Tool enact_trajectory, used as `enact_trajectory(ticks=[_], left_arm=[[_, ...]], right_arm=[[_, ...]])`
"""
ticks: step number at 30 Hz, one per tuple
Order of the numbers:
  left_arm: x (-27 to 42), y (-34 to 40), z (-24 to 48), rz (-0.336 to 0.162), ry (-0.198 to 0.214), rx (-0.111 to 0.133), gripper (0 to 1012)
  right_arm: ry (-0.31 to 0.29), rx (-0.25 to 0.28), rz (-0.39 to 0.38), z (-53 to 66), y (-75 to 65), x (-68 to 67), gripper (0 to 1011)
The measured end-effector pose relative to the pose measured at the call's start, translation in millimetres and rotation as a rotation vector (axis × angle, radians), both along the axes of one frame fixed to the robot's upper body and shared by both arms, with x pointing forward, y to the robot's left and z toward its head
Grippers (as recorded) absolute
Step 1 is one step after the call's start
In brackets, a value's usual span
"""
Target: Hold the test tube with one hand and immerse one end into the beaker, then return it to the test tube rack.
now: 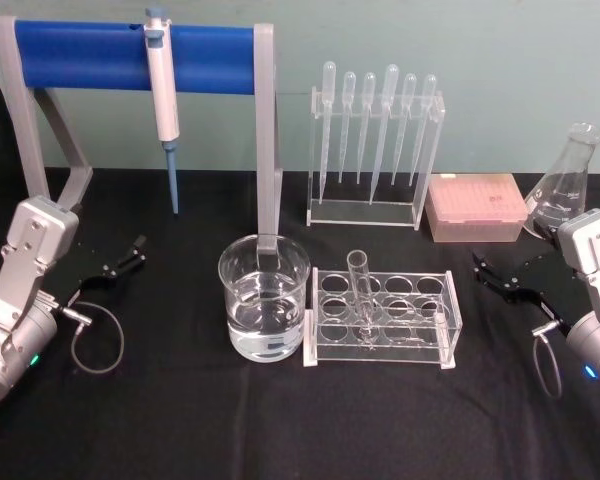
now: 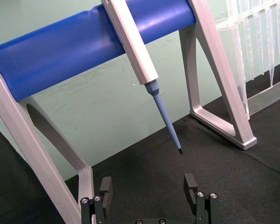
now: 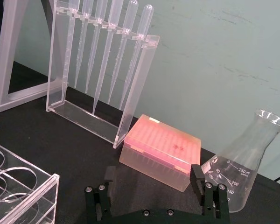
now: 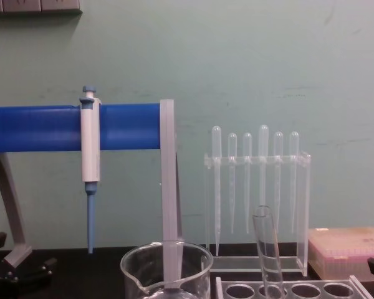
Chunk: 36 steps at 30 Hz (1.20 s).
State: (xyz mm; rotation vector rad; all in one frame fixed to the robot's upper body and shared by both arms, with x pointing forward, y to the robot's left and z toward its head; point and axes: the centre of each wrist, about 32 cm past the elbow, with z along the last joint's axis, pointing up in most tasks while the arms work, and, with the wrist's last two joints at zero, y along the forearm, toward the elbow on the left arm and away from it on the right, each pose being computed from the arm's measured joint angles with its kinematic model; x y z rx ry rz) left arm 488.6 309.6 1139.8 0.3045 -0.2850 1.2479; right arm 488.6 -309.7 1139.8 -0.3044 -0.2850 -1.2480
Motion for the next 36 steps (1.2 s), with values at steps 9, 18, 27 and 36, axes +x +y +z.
enact_trajectory(ticks=[9,18,27,36], left_arm=[[0.0,0.0,0.0,0.000,0.000,0.000,1000],[0.0,0.0,0.0,0.000,0.000,0.000,1000],[0.0,0.0,0.0,0.000,0.000,0.000,1000],[0.0,0.0,0.0,0.000,0.000,0.000,1000]], right_arm=[[0.000,0.000,0.000,0.0,0.0,0.0,1000],[0.000,0.000,0.000,0.0,0.0,0.0,1000],[-0.006,0.009,-0.003,0.3,-4.2,-4.6,1000],[-0.039,-0.022,-0.007,10.5,-17.9,-46.5,1000]])
